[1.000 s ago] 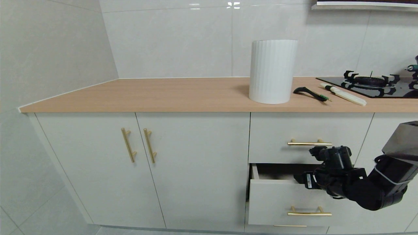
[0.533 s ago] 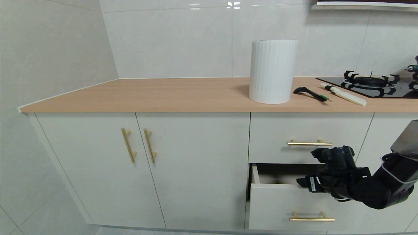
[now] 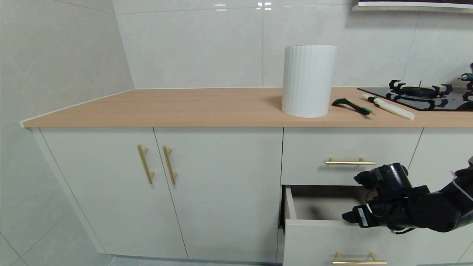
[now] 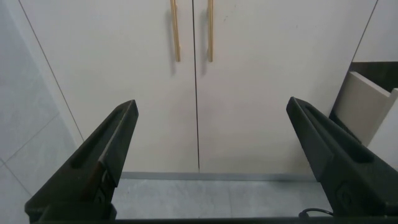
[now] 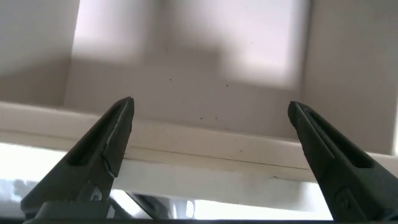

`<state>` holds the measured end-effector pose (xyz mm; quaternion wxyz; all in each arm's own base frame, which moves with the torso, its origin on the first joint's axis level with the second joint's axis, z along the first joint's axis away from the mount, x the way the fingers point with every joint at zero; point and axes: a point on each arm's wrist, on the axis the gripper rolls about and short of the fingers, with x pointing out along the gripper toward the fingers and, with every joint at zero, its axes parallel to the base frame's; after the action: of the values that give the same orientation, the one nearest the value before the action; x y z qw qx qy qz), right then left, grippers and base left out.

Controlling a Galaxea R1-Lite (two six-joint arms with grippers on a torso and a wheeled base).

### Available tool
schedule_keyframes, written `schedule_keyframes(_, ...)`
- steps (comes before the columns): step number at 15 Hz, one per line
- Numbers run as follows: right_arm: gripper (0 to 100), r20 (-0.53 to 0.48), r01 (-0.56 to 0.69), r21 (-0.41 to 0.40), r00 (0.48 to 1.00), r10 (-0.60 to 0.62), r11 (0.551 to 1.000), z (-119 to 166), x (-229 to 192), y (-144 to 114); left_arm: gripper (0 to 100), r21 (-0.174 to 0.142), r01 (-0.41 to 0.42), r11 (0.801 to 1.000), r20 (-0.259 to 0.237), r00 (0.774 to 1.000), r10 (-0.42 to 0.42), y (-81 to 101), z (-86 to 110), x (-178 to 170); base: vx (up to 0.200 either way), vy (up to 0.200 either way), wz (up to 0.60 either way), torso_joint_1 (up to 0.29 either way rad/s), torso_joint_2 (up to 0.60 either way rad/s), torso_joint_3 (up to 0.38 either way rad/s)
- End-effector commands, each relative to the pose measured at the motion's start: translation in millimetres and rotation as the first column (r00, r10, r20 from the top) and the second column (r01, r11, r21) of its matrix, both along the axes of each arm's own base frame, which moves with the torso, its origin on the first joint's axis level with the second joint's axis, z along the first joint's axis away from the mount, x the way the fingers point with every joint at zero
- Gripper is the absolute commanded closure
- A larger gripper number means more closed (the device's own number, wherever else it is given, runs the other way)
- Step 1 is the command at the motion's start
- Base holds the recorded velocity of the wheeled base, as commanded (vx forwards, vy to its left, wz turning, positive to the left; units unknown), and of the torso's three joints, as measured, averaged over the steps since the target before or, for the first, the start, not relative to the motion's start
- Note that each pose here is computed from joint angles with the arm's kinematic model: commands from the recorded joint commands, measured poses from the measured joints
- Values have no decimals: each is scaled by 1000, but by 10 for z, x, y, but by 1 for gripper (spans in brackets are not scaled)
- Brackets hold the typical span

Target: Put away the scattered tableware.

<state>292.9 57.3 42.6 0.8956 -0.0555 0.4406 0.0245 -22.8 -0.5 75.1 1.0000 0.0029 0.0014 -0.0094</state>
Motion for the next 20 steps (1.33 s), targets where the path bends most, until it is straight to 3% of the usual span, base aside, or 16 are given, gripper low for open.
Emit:
schedule_keyframes(1, 0, 3, -17, -9, 1000, 17, 1000, 114, -60, -4, 0, 0, 0, 1000, 0, 1000, 0, 0, 0, 0, 0, 0, 0, 0, 0, 0)
schedule_keyframes(9, 0, -195, -152, -107, 972, 129, 983, 228, -360, -47, 0, 0, 0, 1000, 0, 1000, 0, 0, 0, 0, 0, 0, 0, 0, 0, 0)
schedule_keyframes(15, 0, -381, -315, -137, 892, 244, 939, 373, -743, 38, 0, 0, 0, 1000, 0, 1000, 0, 0, 0, 0, 0, 0, 0, 0, 0, 0)
schedule_keyframes(20, 0, -464, -410, -142, 832, 306, 901, 427, -940, 107, 0, 0, 0, 1000, 0, 1000, 0, 0, 0, 0, 0, 0, 0, 0, 0, 0)
